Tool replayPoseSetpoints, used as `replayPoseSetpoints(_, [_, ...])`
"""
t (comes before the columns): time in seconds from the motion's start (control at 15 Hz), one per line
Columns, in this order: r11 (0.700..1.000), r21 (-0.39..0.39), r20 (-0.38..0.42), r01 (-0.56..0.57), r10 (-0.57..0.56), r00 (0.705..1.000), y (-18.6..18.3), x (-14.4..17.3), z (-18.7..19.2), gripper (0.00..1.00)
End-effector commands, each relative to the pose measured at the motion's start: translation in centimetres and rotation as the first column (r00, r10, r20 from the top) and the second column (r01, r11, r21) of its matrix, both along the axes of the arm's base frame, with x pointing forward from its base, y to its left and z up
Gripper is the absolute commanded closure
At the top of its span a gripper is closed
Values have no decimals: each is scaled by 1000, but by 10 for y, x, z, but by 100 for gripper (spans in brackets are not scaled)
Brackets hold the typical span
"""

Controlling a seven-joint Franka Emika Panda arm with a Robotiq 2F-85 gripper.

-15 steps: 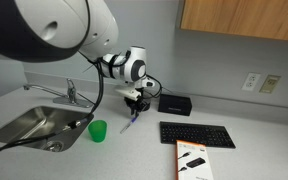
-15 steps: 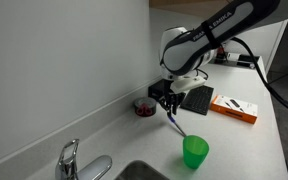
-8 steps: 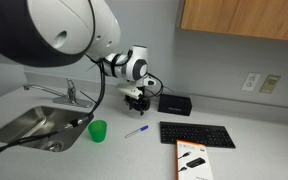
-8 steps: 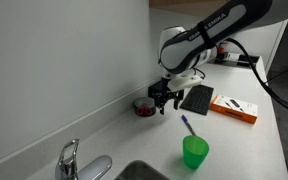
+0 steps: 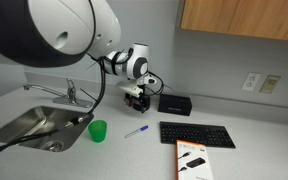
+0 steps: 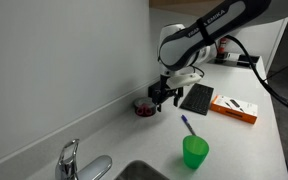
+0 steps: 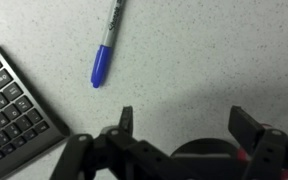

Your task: Take the blue pen out of the green cup

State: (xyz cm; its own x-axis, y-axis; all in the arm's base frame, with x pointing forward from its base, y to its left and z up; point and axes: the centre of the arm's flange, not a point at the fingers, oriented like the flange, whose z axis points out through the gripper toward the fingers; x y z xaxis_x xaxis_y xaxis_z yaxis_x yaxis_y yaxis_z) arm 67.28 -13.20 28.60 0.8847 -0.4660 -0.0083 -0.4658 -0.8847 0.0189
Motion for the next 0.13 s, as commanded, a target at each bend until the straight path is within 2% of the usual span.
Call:
replayPoseSetpoints(0.0, [1000, 0, -2, 0, 0, 1000, 0, 0, 0, 0])
replayPoseSetpoints(0.07, [1000, 1, -3, 0, 0, 1000, 0, 0, 0, 0])
